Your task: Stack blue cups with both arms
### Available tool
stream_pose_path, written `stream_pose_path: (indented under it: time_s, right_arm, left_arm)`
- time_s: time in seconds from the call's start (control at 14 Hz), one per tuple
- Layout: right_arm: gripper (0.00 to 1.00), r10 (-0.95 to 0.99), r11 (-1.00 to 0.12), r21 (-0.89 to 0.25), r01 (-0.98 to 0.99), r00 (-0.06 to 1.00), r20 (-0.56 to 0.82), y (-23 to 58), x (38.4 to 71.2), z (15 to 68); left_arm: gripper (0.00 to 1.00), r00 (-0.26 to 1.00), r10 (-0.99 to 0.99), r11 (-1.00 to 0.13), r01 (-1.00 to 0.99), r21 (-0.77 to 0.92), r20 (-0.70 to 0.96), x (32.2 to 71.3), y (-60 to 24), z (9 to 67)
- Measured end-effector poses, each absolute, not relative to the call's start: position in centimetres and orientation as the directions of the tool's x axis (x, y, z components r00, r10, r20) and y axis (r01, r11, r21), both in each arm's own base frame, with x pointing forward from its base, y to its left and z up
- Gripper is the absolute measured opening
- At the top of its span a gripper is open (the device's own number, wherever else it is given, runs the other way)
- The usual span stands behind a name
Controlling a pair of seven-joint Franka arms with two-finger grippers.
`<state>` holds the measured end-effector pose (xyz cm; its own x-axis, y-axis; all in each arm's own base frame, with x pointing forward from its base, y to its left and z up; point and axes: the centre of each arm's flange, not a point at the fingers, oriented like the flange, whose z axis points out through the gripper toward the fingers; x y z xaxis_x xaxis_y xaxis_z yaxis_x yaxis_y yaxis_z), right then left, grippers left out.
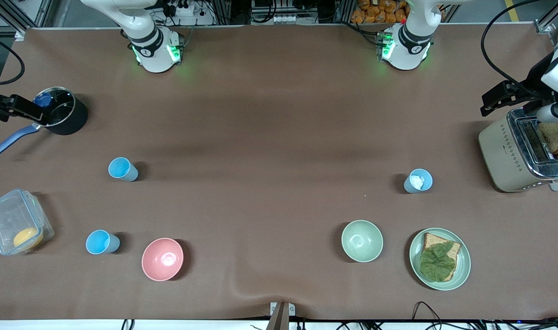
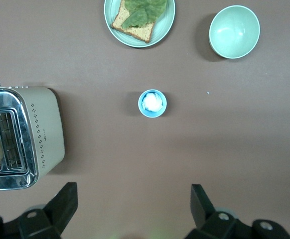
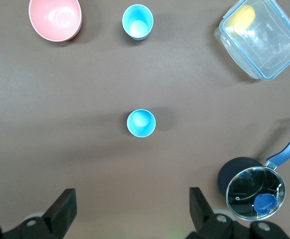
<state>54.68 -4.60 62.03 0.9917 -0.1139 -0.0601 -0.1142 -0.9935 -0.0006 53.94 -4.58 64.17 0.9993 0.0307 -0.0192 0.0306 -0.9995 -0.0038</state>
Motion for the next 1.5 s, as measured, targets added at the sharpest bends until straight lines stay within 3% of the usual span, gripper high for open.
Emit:
stream_pose_path:
  time_s: [0.5, 0.86, 1.29, 1.43, 1.5]
  right_arm:
    - [1.00, -0.126, -0.992, 0.005, -0.126, 0.989, -0.073, -2.7, 54.7, 61.9]
    - [1.00, -0.129, -0.992, 0.010, -0.129, 0.985, -0.113, -2.9, 55.6, 59.6]
    - [1.00, -0.118, -0.993, 0.023, -0.116, 0.974, -0.192, -3.1, 58.9, 47.7]
    - [1.00, -0.123, -0.992, 0.027, -0.120, 0.969, -0.214, -3.8, 58.5, 43.0]
    - [1.00, -0.122, -0.993, 0.026, -0.119, 0.967, -0.223, -4.3, 58.2, 40.6]
  left_arm:
    - [1.00, 0.998, 0.040, -0.999, 0.040, -0.007, -0.050, 54.3, -4.1, 63.0]
    - [1.00, 0.995, 0.068, -0.998, 0.068, -0.005, -0.068, 59.7, -2.7, 50.5]
    - [1.00, 0.999, 0.050, -0.999, 0.050, -0.010, -0.005, 58.8, -3.0, 34.0]
    - [0.96, 0.998, 0.049, -0.999, 0.049, -0.010, -0.029, 58.6, -3.0, 30.5]
    - [0.90, 0.998, 0.049, -0.999, 0.048, -0.011, -0.043, 58.6, -3.0, 29.1]
